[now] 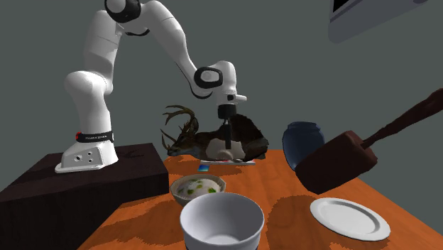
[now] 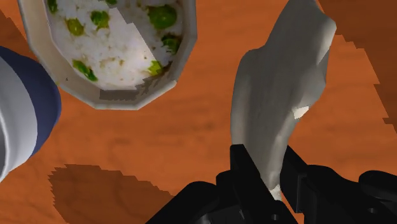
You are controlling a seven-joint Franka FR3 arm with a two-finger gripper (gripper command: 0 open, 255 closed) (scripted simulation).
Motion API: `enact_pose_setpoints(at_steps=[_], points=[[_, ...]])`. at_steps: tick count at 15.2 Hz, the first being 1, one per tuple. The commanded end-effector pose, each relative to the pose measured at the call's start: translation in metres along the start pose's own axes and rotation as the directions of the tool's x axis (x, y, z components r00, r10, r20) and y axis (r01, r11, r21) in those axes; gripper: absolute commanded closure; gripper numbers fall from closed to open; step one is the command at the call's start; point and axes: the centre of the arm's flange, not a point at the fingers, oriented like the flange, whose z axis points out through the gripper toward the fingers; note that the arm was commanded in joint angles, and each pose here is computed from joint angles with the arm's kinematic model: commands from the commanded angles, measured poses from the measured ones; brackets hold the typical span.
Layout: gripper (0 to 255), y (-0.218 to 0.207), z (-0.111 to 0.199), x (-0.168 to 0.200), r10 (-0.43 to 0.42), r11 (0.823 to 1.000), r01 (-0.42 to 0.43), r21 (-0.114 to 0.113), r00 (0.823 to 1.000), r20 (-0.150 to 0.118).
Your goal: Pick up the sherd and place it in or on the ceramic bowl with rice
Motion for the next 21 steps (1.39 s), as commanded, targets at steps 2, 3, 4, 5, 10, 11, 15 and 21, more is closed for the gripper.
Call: enact_pose_setpoints(at_steps=[2,3,4,5,10,11,15,21], points=[[255,0.004,-0.015,0.001,0.000,1.000,0.000,0.000,1.000,0.000],[255,0.006,-0.020,0.002,0.000,1.000,0.000,0.000,1.000,0.000],[255,0.007,-0.025,0.002,0.000,1.000,0.000,0.000,1.000,0.000],[255,0.008,-0.030,0.002,0.000,1.000,0.000,0.000,1.000,0.000],[255,0.024,-0.045,-0.003,0.000,1.000,0.000,0.000,1.000,0.000],[255,0.036,-0.042,-0.009,0.000,1.000,0.000,0.000,1.000,0.000],[255,0.082,-0.034,-0.034,0.000,1.000,0.000,0.000,1.000,0.000],[255,0.151,-0.022,-0.071,0.000,1.000,0.000,0.000,1.000,0.000]])
